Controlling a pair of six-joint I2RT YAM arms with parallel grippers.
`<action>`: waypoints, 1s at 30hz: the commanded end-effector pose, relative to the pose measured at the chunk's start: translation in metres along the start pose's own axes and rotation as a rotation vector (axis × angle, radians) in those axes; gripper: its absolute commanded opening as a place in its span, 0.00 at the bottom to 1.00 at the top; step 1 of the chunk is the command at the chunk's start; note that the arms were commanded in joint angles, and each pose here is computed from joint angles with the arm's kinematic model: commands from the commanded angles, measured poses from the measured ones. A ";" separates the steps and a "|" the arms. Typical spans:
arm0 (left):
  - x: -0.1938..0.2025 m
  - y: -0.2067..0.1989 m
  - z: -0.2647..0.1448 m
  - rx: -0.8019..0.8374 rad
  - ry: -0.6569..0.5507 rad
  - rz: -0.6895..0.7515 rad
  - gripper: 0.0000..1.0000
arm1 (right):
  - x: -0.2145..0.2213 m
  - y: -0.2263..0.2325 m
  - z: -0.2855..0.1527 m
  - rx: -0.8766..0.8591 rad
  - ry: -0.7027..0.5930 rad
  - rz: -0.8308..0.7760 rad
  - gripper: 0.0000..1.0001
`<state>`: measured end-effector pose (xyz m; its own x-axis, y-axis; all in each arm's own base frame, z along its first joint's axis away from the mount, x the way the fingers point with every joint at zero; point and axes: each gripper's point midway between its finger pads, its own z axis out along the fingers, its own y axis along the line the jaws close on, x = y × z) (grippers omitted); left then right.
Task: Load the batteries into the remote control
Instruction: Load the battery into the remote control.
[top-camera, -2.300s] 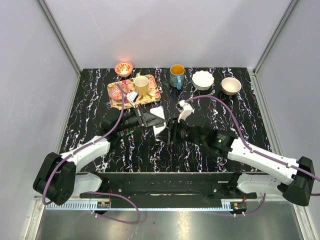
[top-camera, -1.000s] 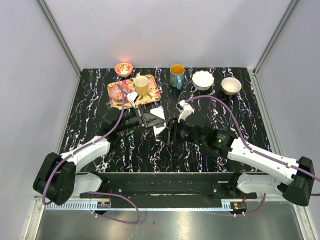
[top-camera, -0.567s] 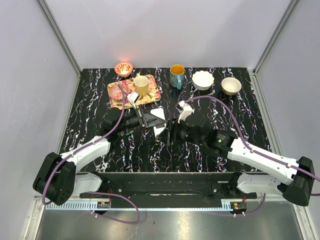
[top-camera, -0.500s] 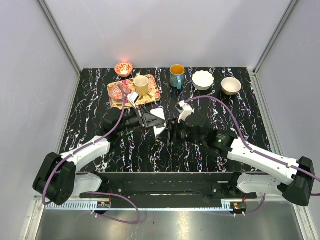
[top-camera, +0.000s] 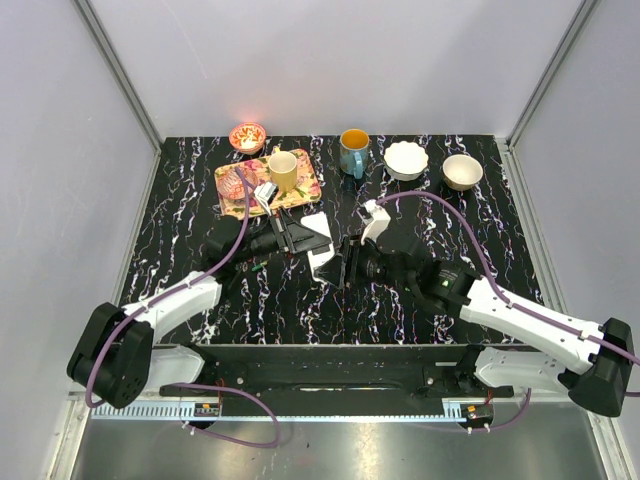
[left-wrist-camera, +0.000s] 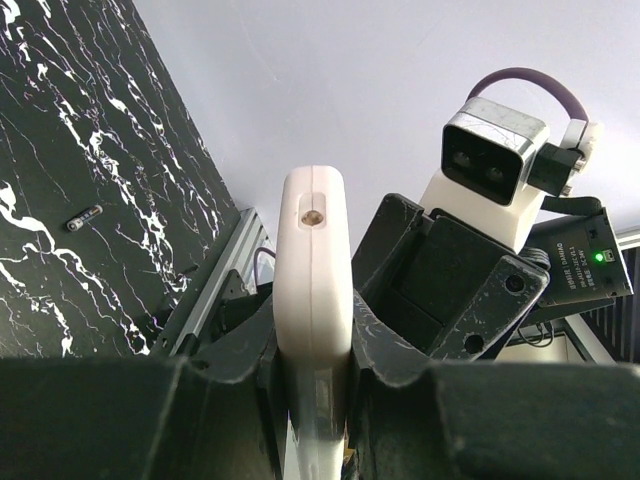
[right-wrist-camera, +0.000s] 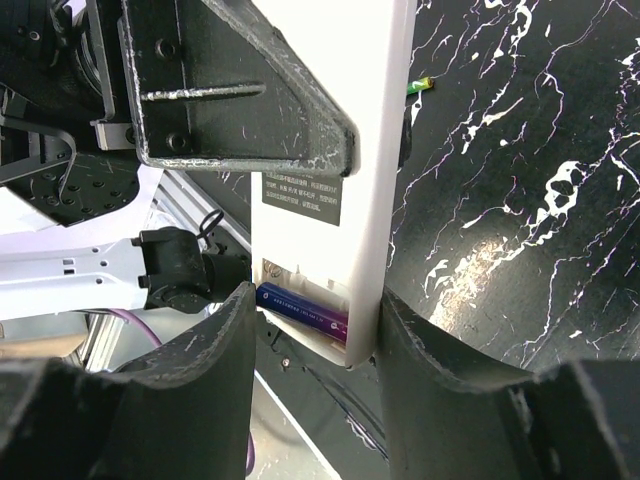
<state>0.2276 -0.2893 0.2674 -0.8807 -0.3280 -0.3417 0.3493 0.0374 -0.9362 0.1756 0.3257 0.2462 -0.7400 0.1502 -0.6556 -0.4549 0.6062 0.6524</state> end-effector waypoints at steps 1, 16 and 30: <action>-0.011 -0.038 0.002 0.115 -0.020 0.062 0.00 | 0.005 -0.007 -0.001 0.005 0.018 -0.006 0.01; -0.014 -0.055 0.000 0.139 -0.024 0.082 0.00 | 0.018 -0.044 0.008 0.182 0.070 -0.031 0.00; -0.013 -0.059 -0.001 0.146 -0.022 0.080 0.00 | 0.019 -0.055 0.011 0.246 0.085 -0.056 0.00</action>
<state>0.2311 -0.2877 0.2606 -0.8822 -0.3317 -0.3343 0.3336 0.0609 -0.9408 0.1852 0.3276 0.2331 -0.7542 0.1346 -0.6427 -0.4159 0.6595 0.6262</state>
